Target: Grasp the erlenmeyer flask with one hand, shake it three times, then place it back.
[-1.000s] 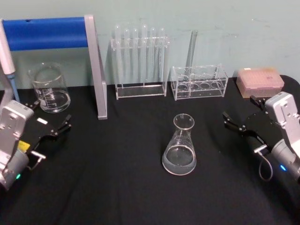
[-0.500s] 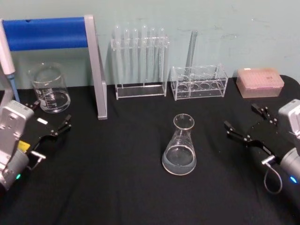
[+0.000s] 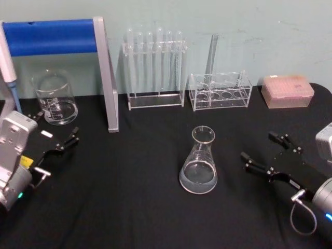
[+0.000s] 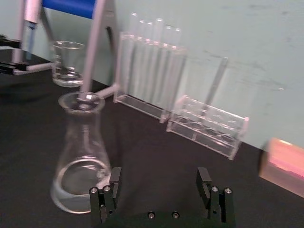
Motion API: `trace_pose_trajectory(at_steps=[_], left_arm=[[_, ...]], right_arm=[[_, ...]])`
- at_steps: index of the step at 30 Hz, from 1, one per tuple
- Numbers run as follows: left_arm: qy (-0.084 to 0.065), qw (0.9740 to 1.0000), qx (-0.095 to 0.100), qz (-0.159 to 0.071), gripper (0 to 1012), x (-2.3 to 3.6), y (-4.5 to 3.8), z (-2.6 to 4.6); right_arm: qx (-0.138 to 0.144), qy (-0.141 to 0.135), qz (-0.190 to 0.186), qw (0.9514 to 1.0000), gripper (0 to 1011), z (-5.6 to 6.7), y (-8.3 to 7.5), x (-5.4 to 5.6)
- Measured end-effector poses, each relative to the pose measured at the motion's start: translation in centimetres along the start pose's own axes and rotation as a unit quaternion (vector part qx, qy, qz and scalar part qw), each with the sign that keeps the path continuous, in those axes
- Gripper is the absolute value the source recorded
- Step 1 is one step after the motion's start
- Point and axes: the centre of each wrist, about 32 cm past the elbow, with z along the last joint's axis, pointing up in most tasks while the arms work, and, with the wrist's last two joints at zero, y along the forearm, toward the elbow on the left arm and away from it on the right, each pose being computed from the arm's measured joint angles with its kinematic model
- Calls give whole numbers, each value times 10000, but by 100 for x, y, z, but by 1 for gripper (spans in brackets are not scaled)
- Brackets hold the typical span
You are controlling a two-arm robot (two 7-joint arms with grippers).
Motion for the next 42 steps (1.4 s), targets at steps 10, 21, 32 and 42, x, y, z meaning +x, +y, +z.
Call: trace_pose_trajectory(at_steps=[10,21,32,42], left_arm=[[0,10000,0,0,1001,0,0,0],[0,10000,0,0,1001,0,0,0],[0,10000,0,0,1001,0,0,0],[0,10000,0,0,1001,0,0,0]], right_arm=[[92,182,535,9984,1003,43,17,-161],[179,338,902,9952,1003,97,180,-302],[210,392,935,9946,1003,126,399,-368],[204,461,870,9949,1003,148,618,-394]])
